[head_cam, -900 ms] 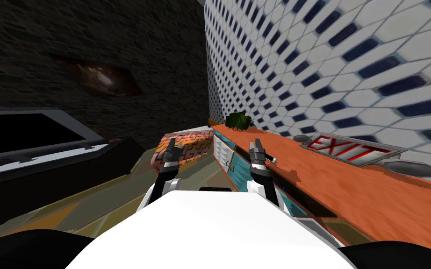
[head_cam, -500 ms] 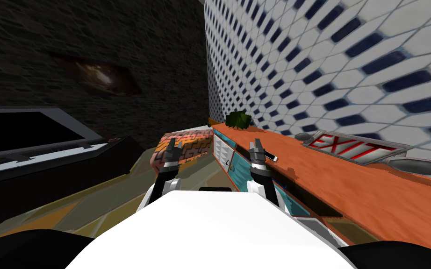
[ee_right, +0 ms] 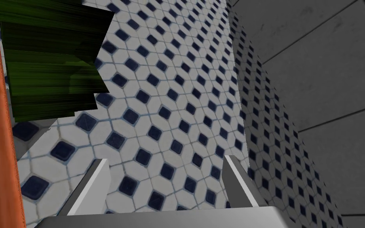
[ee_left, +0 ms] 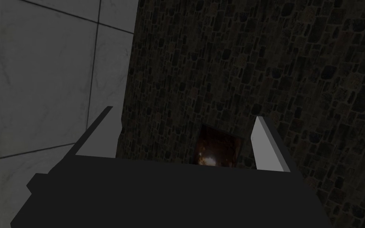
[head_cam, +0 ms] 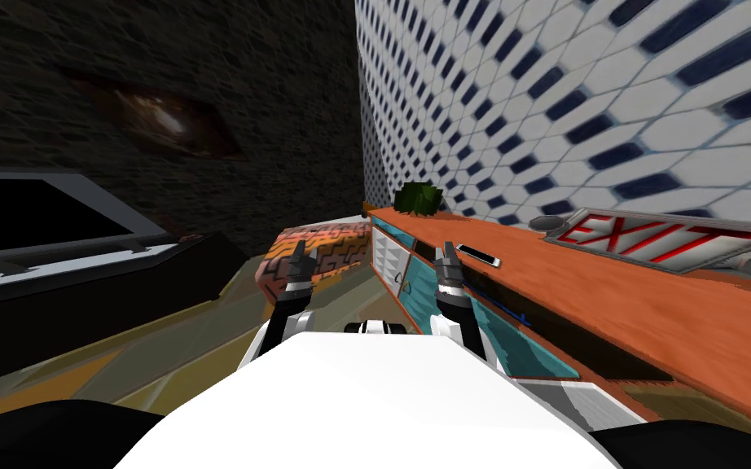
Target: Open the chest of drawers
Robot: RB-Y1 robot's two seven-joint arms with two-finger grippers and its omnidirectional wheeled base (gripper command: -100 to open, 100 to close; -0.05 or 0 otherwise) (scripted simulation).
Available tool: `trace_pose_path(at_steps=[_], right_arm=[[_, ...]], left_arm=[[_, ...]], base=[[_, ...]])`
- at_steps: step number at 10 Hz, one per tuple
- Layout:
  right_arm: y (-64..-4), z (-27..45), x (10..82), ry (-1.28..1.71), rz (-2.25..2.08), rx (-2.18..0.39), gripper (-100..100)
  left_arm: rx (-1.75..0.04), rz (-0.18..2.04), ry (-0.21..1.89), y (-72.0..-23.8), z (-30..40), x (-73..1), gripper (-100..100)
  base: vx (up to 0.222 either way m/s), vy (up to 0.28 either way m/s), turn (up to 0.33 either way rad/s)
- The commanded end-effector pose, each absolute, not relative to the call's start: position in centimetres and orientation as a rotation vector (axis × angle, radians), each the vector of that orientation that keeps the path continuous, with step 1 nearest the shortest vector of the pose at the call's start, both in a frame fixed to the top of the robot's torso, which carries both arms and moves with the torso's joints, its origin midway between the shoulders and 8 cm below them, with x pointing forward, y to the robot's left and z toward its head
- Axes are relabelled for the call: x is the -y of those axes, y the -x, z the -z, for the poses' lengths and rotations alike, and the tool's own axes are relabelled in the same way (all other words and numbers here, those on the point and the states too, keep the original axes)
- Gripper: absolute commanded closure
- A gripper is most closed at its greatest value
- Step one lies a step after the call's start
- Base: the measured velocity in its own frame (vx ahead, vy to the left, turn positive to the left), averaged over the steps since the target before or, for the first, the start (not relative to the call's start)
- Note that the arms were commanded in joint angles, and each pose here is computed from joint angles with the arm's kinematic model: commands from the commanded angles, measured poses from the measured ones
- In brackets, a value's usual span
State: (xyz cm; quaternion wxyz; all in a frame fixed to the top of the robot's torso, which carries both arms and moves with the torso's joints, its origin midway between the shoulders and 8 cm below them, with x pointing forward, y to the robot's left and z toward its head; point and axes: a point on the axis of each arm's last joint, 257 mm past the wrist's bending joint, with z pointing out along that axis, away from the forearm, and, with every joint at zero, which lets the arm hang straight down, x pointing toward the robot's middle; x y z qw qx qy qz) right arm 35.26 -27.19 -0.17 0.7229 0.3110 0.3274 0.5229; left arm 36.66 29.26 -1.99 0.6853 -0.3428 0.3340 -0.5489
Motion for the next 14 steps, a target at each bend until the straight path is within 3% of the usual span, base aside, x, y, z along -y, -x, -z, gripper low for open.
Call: trace_pose_path(at_steps=[1, 14], right_arm=[[-35.3, 0.4, 26.8, -0.642, -1.137, -0.772, -100], [-34.5, 3.8, 26.3, -0.086, -0.643, -1.179, -100]], left_arm=[[-0.748, 1.23, 0.768, -36.7, 2.0, -29.3, 0], [-0.749, 1.229, 0.769, -36.7, 2.0, -29.3, 0]], base=[[0.016, 0.008, -0.017], [0.071, 0.053, -0.056]])
